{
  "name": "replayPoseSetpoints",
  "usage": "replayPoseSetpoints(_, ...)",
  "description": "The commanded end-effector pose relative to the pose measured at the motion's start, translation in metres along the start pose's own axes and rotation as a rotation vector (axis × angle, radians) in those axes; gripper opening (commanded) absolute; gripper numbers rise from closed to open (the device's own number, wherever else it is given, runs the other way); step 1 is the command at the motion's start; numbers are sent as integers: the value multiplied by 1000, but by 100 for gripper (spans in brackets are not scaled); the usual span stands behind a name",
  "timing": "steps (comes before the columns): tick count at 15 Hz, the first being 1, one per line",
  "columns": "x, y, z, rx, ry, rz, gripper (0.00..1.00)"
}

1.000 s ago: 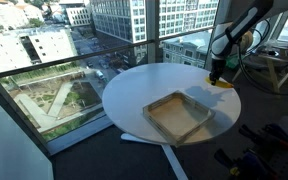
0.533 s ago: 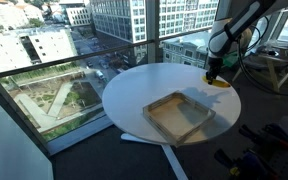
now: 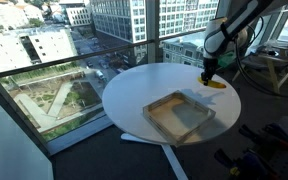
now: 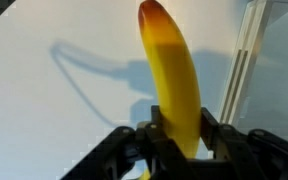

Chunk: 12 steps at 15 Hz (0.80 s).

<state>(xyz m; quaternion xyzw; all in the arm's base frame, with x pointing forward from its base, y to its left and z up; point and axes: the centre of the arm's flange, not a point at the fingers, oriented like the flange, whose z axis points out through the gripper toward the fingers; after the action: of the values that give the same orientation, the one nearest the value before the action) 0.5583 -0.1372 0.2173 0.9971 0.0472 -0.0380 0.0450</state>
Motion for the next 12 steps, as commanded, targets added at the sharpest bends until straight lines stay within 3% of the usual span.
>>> replayPoseSetpoints(1,-4,-12,-15,-15,-12,9,16)
replayPoseSetpoints(12,2,-50,-25,-14,-21,-21,16)
